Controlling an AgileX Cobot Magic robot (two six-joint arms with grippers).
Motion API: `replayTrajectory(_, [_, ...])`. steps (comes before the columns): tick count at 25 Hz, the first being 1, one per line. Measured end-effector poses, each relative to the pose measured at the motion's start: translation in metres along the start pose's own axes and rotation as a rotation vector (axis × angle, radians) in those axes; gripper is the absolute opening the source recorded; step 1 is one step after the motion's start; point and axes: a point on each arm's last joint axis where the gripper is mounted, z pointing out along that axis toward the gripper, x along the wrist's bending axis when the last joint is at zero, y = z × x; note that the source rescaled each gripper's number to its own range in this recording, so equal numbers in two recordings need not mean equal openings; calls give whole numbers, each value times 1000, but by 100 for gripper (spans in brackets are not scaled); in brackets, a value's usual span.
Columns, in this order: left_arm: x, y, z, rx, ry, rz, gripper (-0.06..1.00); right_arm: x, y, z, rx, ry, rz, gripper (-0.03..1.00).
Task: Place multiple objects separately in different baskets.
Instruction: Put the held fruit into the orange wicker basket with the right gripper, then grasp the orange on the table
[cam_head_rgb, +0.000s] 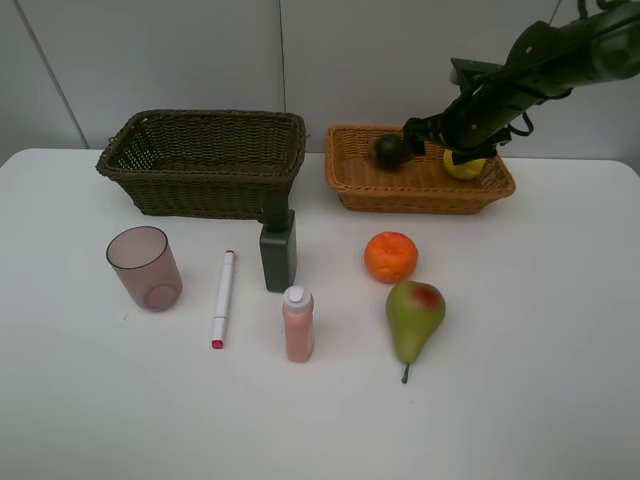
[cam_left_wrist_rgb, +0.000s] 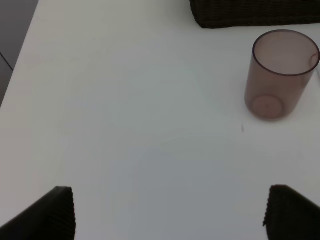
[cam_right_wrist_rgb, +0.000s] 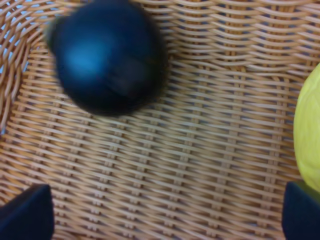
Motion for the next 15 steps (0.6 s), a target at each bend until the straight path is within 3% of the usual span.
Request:
replayTrajectory(10, [0, 0, 0, 0, 0, 0, 100, 11, 8, -51, 60, 46, 23, 90])
replayTrajectory(15, [0, 0, 0, 0, 0, 0, 100, 19, 6, -87, 140, 84, 39, 90])
